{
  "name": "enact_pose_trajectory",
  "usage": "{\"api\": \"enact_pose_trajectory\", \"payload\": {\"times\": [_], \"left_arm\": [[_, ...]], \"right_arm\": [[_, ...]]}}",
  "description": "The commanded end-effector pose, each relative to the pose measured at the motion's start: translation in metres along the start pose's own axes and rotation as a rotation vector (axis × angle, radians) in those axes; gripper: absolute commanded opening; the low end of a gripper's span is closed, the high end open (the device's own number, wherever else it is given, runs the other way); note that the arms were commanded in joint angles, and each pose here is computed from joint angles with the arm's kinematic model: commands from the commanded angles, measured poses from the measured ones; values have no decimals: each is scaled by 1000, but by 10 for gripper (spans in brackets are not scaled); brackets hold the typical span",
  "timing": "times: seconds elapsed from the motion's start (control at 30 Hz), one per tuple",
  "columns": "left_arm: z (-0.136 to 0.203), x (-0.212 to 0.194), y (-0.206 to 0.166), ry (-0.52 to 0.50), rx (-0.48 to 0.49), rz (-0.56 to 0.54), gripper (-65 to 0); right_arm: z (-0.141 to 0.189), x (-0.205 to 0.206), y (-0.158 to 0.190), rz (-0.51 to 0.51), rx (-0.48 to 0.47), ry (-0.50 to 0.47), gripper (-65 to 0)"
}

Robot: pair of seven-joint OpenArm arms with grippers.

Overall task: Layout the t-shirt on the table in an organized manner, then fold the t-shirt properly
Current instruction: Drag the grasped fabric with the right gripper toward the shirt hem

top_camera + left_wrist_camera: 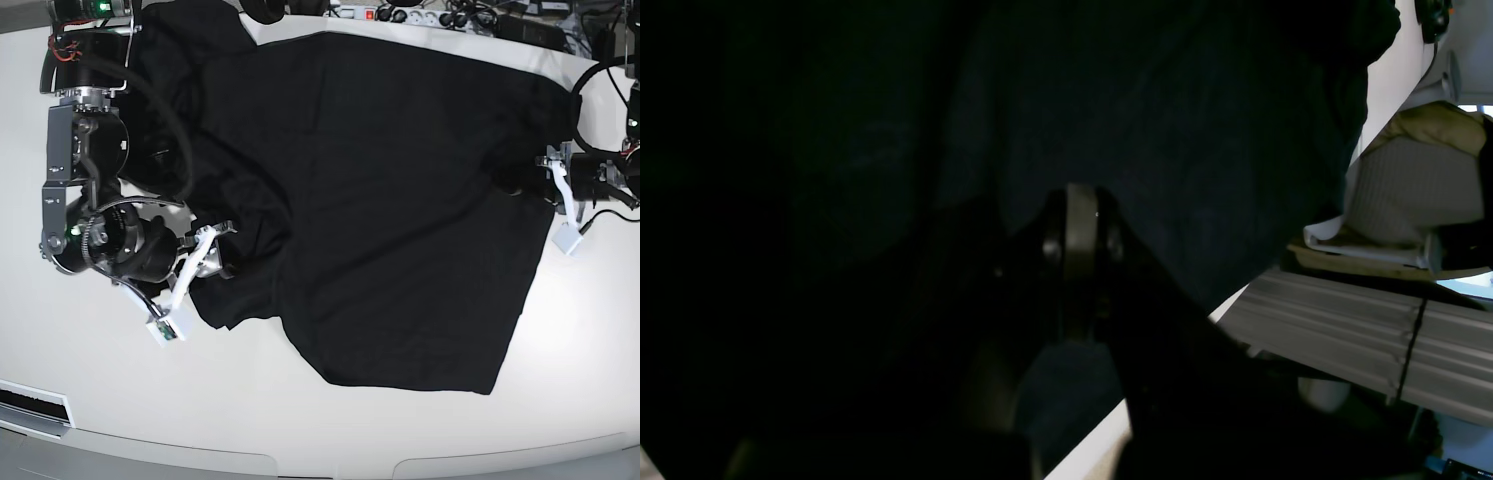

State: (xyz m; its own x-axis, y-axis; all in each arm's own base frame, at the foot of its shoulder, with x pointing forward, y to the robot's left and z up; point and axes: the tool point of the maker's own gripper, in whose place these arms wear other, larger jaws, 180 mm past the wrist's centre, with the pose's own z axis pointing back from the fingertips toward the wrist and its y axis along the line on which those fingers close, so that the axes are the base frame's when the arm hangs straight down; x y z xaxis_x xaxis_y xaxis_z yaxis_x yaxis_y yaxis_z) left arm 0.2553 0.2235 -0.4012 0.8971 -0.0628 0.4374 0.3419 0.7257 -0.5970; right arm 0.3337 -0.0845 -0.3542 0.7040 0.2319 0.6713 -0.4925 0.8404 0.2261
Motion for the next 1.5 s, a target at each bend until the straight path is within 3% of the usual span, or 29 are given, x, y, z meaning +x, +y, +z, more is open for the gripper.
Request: {"api": "enact_pose_trajectory", "payload": {"times": [0.0, 0.1, 0.37, 0.53, 0.77, 1.03, 1.1, 1.2, 1.23, 1.47], "left_arm": [[10, 17, 0, -45, 5, -29, -650], [10, 17, 0, -44, 5, -29, -650], [10, 17, 0, -45, 4, -29, -650], [10, 17, 0, -44, 5, -29, -650], [10, 17, 0, -44, 5, -29, -650], [10, 18, 0, -46, 4, -29, -650], [10, 18, 0, -46, 4, -29, -650], [10, 18, 0, -45, 5, -29, -650], [10, 18, 0, -45, 5, -29, -650], [10, 17, 0, -45, 4, -29, -650]], "right_arm": [[3, 16, 0, 3, 27, -58, -277], [-7, 10, 11, -37, 115, -68, -277], [-47, 2, -13, -262, 105, -120, -277], [-60, 12, -35, -316, 41, -115, -277], [-72, 28, -41, -371, 37, -123, -277], [-94, 9, -40, -410, -30, -78, -284], [-94, 14, -37, -388, -10, -102, -371], [-92, 25, -37, -335, -1, -121, -621], [-92, 29, -37, -304, 2, -121, -650], [-82, 70, -31, -177, 60, -129, -650]]}}
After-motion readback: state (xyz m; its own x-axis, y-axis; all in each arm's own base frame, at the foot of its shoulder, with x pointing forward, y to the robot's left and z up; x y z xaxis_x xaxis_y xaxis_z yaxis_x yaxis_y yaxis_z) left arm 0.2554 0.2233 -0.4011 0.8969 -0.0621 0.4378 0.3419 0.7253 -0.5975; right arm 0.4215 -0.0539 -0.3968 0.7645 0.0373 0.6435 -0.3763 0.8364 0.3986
